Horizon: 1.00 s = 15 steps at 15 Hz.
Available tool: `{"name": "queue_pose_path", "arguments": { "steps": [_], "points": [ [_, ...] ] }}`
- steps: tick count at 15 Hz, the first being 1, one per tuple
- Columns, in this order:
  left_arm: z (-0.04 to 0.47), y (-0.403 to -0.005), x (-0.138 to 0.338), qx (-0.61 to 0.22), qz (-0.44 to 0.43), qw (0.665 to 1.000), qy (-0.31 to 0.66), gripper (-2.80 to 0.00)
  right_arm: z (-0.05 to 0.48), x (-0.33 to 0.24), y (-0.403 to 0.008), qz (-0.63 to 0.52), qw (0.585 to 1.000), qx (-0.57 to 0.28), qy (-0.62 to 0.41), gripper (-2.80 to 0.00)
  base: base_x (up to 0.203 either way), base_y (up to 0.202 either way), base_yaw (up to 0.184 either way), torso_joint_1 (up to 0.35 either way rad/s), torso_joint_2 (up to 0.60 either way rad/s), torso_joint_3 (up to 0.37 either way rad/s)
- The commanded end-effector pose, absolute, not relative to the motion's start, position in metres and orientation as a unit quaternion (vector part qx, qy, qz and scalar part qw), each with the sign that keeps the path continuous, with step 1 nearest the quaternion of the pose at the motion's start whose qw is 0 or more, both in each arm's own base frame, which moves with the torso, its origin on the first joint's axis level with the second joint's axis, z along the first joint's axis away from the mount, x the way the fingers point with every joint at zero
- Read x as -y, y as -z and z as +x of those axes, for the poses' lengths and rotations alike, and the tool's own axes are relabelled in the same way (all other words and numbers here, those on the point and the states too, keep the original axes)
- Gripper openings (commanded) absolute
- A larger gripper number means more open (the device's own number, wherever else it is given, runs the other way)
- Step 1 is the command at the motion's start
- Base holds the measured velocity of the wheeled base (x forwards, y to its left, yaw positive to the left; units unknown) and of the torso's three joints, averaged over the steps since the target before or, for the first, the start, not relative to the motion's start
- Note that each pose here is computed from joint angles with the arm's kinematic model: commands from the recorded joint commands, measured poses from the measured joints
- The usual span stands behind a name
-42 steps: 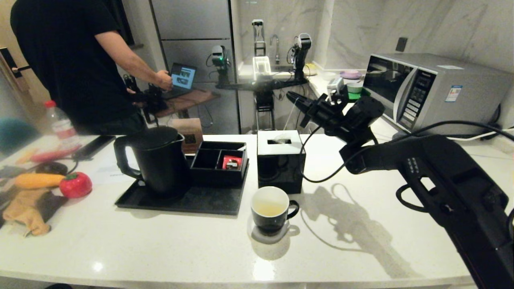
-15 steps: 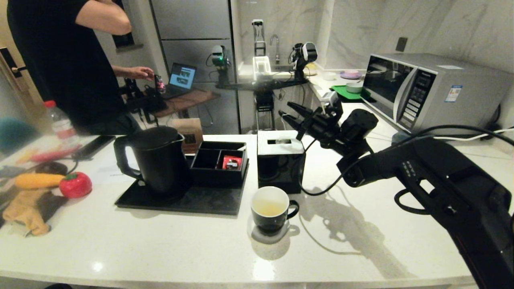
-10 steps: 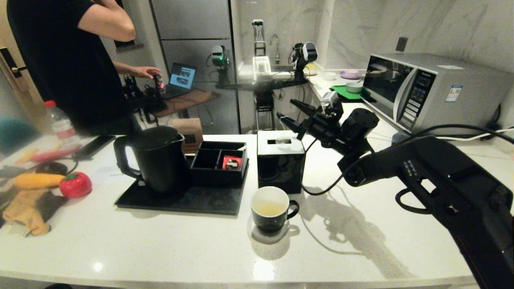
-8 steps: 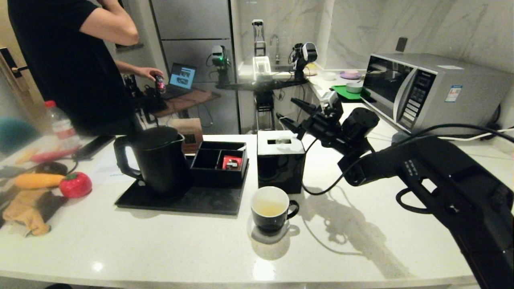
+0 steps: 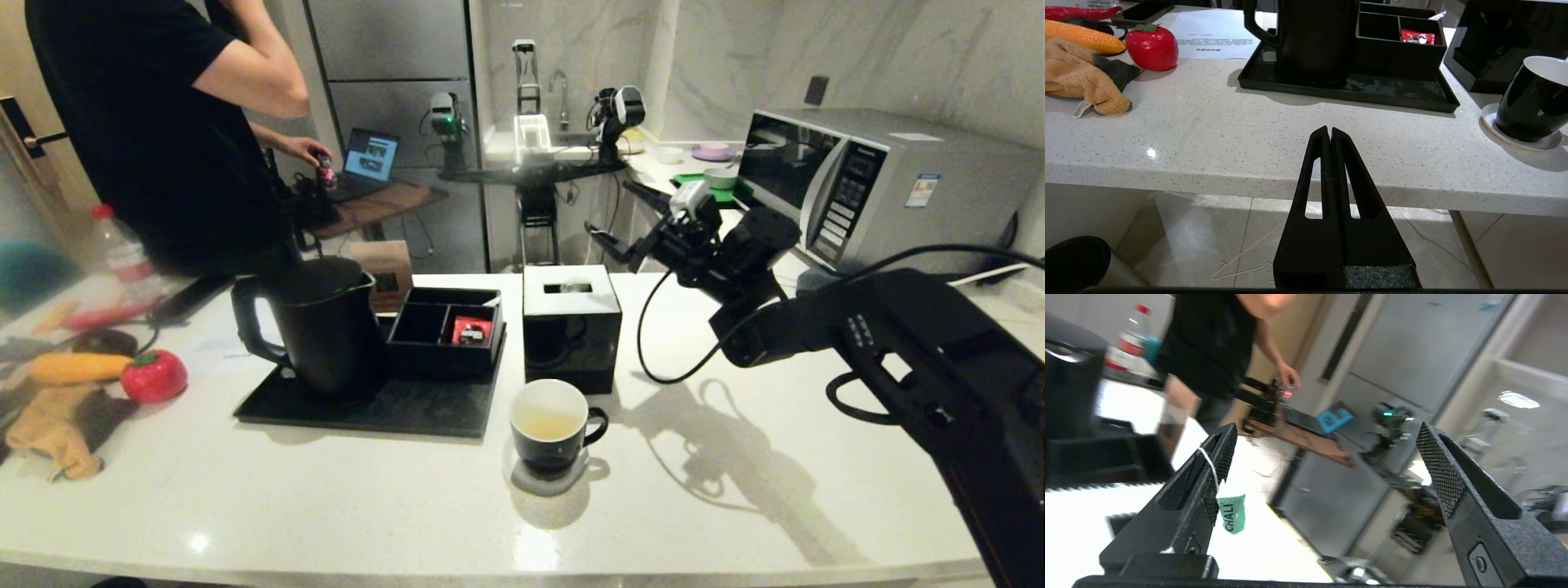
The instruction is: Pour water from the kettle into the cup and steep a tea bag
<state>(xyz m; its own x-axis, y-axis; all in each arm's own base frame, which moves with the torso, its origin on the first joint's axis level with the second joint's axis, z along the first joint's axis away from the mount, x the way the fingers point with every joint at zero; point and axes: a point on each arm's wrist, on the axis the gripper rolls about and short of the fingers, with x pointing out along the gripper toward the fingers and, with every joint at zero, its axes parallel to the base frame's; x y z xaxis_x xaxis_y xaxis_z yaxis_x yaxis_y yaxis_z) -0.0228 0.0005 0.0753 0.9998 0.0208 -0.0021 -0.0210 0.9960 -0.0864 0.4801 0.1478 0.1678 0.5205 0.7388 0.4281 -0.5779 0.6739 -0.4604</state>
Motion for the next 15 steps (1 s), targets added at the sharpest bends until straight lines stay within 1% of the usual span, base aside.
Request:
{"name": "queue_pose_path", "arguments": {
  "steps": [1,6,15],
  "points": [
    [-0.023,-0.075,-0.001,0.0,-0.044,0.999,-0.011,-2.8,0.482,-0.131,-0.175,-0.148,0.863,0.318,-0.363,0.0,0.0,0.0,0.0,0.0,0.0,0.0],
    [-0.023,-0.075,-0.001,0.0,-0.044,0.999,-0.011,-2.8,0.483,-0.114,-0.165,-0.171,0.868,0.312,-0.346,0.0,0.0,0.0,0.0,0.0,0.0,0.0],
    [-0.023,-0.075,-0.001,0.0,-0.044,0.999,-0.011,-2.8,0.471,-0.109,-0.124,-0.18,0.871,0.282,-0.359,0.0,0.0,0.0,0.0,0.0,0.0,0.0]
  ]
}}
